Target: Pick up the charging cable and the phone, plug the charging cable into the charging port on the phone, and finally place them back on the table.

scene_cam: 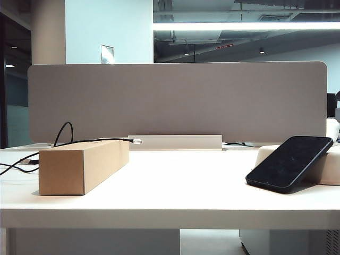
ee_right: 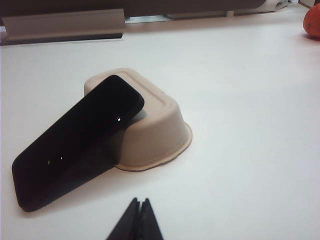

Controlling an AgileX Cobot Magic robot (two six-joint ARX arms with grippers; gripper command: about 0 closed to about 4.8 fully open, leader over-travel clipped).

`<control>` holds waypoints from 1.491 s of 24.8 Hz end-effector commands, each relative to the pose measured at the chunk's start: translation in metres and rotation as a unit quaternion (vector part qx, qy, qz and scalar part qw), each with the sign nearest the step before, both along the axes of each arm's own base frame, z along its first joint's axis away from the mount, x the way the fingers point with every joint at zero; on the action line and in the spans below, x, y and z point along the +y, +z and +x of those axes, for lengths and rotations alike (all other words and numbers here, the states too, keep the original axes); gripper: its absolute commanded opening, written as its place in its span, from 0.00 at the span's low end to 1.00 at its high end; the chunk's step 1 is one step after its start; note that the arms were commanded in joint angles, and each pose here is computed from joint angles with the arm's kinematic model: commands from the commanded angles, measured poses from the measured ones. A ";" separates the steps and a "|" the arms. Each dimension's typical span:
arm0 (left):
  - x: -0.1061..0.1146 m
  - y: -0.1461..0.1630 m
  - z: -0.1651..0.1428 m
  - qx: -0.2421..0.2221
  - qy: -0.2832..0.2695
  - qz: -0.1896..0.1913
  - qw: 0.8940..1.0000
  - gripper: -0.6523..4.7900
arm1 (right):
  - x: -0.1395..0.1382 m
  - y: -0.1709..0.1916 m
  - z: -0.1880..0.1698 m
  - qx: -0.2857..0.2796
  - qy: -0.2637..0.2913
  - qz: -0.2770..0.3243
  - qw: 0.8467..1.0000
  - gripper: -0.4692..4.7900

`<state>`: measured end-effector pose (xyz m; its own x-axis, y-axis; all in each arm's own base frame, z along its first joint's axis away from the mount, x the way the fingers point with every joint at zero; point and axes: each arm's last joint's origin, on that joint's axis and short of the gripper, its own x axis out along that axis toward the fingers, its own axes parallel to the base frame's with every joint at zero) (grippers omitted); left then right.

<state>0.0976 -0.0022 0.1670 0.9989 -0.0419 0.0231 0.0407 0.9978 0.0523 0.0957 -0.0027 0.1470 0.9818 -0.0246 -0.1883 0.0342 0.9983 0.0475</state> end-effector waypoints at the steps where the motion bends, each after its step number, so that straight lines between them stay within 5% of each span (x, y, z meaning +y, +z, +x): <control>1: -0.001 0.002 0.000 -0.004 -0.023 0.001 1.000 0.11 | 0.002 -0.001 0.000 -0.003 0.021 -0.025 0.999 0.07; 19: -0.004 0.031 -0.004 -0.030 -0.070 -0.001 0.997 0.11 | 0.019 0.017 -0.001 -0.065 0.101 0.020 0.993 0.07; 27: -0.005 0.074 0.013 0.006 -0.070 0.001 0.998 0.11 | 0.023 0.051 -0.010 -0.111 0.110 0.025 0.987 0.07; 37: -0.009 0.099 0.042 0.036 -0.130 -0.001 0.991 0.11 | 0.024 0.072 -0.007 -0.094 0.108 0.040 0.989 0.07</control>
<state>0.1366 -0.0103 0.2599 0.9574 -0.2818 -0.0623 0.2842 0.9581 0.0342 0.0875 0.0209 0.2131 0.9793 0.2023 -0.0017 -0.2013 0.9753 0.0912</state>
